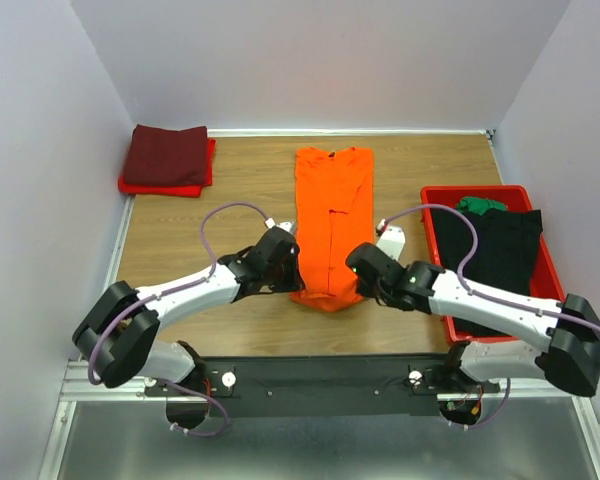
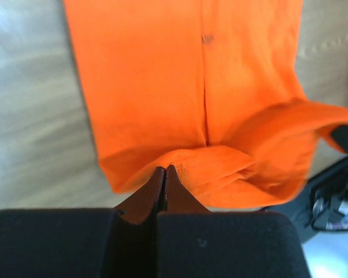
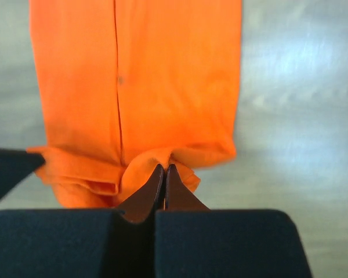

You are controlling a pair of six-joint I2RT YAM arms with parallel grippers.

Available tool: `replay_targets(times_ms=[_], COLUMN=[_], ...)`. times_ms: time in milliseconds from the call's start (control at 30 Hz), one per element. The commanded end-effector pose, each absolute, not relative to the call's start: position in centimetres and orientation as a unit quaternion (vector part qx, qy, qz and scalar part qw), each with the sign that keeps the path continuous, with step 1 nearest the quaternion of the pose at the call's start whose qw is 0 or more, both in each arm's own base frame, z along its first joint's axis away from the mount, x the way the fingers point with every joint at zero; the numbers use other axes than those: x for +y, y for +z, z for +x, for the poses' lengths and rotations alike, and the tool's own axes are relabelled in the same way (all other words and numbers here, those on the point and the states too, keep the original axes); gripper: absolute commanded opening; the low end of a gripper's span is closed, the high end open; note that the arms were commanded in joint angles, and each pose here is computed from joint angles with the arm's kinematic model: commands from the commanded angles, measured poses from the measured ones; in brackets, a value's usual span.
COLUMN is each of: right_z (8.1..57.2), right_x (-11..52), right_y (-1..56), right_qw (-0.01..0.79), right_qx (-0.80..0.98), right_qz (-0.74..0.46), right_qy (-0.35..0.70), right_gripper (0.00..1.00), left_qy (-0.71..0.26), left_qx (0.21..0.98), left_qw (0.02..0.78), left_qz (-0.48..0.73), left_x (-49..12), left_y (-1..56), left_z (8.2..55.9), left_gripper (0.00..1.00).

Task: Fold and stack the t-shirts
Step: Fold the tshirt

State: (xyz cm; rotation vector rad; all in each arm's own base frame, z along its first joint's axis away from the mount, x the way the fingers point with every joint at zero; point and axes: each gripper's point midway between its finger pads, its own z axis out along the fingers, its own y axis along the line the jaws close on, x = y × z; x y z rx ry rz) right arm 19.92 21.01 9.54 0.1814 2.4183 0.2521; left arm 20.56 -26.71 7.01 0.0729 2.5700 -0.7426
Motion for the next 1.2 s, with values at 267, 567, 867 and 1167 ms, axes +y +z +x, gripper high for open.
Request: replay_targets(times_ms=[267,567,867,1167], right_z=[31.2,36.5,39.0,40.9], right_x=[19.6,18.2,17.6,17.1], right_y=[11.1,9.1,7.7,7.6], right_qw=[0.403,0.386,0.372,0.368], right_qx=[0.909,0.913,0.917,0.917], right_qz=[0.093,0.12,0.129,0.135], right_qy=[0.059,0.052,0.057,0.069], right_gripper=[0.01,0.0,0.01,0.0], left_qy=[-0.268,-0.256,-0.245,-0.256], left_qx=[0.902,0.899,0.903,0.898], left_qw=[0.333,0.347,0.341,0.346], left_qz=[-0.051,-0.076,-0.09,-0.091], left_x=[-27.4,-27.0,-26.7,-26.6], left_y=[10.4,9.7,8.1,8.7], left_z=[31.6,37.2,40.1,42.1], left_gripper=[0.0,0.0,0.0,0.0])
